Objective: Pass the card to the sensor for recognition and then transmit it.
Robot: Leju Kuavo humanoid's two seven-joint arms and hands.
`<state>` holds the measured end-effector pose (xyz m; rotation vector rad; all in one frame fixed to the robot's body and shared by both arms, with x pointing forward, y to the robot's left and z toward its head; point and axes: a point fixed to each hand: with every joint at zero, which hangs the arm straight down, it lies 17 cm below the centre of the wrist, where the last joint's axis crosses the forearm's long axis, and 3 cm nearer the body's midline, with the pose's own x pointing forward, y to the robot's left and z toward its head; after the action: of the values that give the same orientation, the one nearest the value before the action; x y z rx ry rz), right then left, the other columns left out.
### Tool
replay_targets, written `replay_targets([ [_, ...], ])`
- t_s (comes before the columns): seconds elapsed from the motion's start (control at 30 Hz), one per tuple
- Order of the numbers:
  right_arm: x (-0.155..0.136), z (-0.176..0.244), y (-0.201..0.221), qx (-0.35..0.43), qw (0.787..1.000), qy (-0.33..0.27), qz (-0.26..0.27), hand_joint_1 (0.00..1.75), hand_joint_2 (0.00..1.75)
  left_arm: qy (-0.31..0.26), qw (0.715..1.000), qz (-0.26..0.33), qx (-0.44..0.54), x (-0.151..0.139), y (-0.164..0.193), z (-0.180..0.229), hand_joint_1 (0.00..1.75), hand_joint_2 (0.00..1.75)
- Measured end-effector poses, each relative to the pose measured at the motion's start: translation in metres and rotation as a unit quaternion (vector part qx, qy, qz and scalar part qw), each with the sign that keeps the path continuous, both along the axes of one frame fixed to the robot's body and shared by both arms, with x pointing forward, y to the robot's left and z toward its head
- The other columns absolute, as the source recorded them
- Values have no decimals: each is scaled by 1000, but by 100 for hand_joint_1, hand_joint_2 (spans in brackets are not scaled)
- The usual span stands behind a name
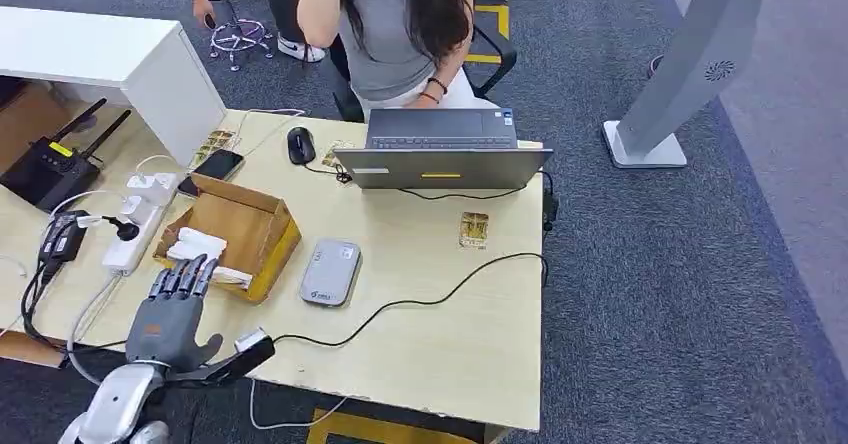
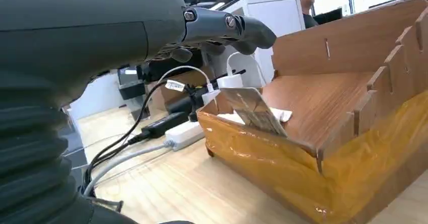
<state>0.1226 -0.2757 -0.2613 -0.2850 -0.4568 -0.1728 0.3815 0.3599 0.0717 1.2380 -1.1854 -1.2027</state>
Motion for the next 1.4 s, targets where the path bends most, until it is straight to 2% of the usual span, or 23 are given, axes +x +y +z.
replay_targets([
  [0.4,4,0,4,2,1000,0,18,0,0,-4,1000,8,16,28,9,8,0,175],
  [0.97,-1,-3,5,3,999,26,23,0,0,19,999,26,28,46,25,-6,0,175],
  [1.0,-2,-3,5,3,999,27,23,0,0,21,999,27,27,47,25,-7,175,175],
  [1.4,-2,-3,5,2,999,28,26,0,0,1,1000,14,10,50,18,-2,175,175],
])
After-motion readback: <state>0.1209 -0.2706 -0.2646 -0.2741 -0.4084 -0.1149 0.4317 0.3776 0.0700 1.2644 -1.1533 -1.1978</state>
